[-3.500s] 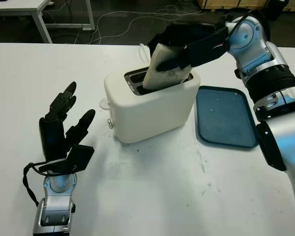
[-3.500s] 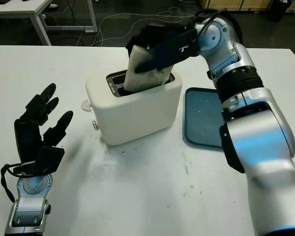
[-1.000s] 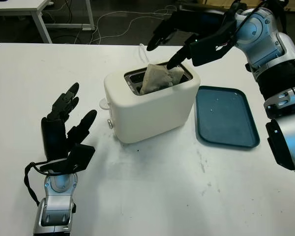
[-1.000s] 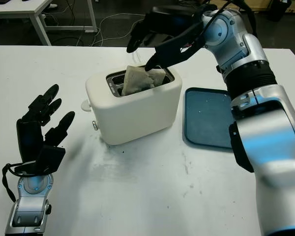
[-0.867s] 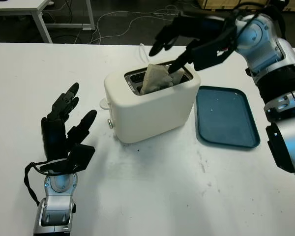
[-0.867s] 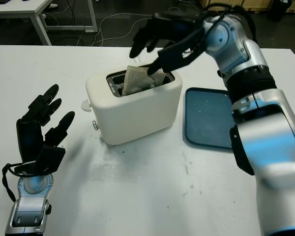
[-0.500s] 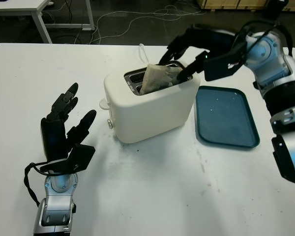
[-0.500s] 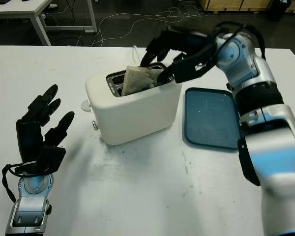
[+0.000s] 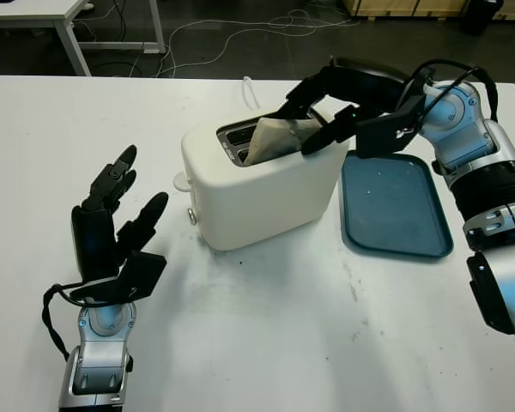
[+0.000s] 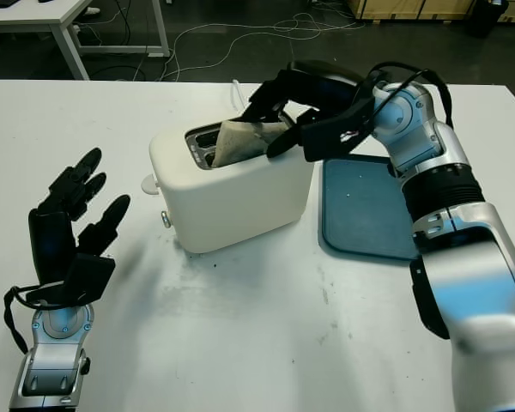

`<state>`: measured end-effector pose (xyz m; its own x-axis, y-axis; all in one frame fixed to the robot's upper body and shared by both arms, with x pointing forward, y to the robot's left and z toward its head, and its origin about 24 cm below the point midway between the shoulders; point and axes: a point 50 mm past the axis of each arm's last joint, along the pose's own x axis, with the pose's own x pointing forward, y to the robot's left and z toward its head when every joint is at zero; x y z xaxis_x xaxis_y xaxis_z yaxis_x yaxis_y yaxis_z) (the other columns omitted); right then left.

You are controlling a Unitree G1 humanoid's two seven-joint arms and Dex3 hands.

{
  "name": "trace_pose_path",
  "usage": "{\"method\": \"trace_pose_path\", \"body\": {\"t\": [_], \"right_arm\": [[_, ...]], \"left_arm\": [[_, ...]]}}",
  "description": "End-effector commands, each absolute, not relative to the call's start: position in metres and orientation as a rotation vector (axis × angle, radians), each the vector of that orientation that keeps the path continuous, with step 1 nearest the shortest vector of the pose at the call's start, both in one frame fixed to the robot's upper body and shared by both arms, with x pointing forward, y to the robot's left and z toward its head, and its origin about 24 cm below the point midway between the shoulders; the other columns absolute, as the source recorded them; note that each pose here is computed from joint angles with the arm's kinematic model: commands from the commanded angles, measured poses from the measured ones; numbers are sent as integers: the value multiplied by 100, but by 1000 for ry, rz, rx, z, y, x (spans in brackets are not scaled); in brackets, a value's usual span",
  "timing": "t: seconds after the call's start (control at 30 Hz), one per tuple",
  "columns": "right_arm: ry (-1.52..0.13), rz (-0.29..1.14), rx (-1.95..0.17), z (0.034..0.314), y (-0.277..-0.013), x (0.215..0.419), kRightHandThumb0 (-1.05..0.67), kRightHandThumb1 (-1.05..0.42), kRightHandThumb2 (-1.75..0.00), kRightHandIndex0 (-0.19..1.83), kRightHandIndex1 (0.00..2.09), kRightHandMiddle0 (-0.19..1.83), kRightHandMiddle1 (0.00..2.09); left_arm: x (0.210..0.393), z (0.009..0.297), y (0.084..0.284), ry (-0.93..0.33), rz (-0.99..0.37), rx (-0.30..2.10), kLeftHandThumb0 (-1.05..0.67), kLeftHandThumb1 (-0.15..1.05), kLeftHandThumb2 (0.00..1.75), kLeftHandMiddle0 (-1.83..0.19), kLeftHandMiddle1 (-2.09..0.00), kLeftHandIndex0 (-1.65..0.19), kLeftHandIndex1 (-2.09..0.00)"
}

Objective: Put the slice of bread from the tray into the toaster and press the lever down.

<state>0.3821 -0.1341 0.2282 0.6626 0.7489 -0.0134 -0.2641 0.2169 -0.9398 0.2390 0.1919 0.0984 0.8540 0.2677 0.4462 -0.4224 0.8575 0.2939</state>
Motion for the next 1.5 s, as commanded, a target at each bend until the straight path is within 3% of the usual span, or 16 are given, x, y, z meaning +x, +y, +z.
{"method": "trace_pose_path", "body": {"t": [0.0, 0.23, 0.33, 0.37, 0.4, 0.43, 0.5, 0.63, 1.07, 1.33, 1.47], "right_arm": [[-532, 755, -1132, 220, -129, 379, -48, -78, -1, 59, 87, 87, 5], [-665, 687, -1095, 219, -122, 376, -40, -83, -2, 74, 94, 98, 11], [-733, 647, -1135, 217, -119, 374, -39, -90, -5, 85, 110, 110, 24], [-769, 627, -1168, 216, -118, 373, -41, -91, -10, 89, 122, 110, 42], [-802, 606, -1201, 216, -117, 373, -45, -92, -16, 99, 141, 104, 81], [-825, 590, -1227, 215, -116, 372, -47, -92, -19, 105, 152, 100, 105], [-862, 559, -1279, 212, -115, 373, -52, -92, -26, 117, 169, 99, 140], [-902, 528, -1352, 210, -116, 373, -51, -92, -33, 120, 174, 94, 162], [-868, 534, -1450, 234, -119, 384, -45, -92, -21, 113, 175, 85, 175], [-678, 670, -1543, 269, -104, 390, -45, -92, -32, 105, 175, 75, 175], [-655, 714, -1575, 278, -93, 389, -45, -92, -29, 108, 175, 80, 175]], "left_arm": [[238, 97, 192, -407, 365, 400, -74, 92, 21, -75, -1, -61, 0], [238, 97, 192, -402, 360, 394, -73, 92, 20, -74, 0, -60, 0], [238, 98, 192, -400, 361, 392, -74, 92, 20, -74, 0, -60, 0], [238, 98, 192, -397, 363, 392, -75, 92, 20, -74, 0, -60, 0], [238, 98, 192, -394, 363, 391, -76, 92, 20, -74, 0, -60, 0], [237, 98, 191, -391, 363, 391, -76, 92, 21, -74, 0, -60, 0], [237, 98, 192, -390, 363, 397, -76, 92, 21, -74, 0, -59, 0], [237, 98, 192, -401, 360, 404, -76, 92, 22, -74, 0, -59, 0], [238, 98, 190, -406, 366, 391, -74, 92, 20, -74, -1, -60, -1], [238, 99, 190, -394, 363, 393, -75, 92, 21, -73, -1, -59, 0], [238, 98, 190, -393, 365, 400, -76, 92, 21, -73, 0, -59, 0]]}}
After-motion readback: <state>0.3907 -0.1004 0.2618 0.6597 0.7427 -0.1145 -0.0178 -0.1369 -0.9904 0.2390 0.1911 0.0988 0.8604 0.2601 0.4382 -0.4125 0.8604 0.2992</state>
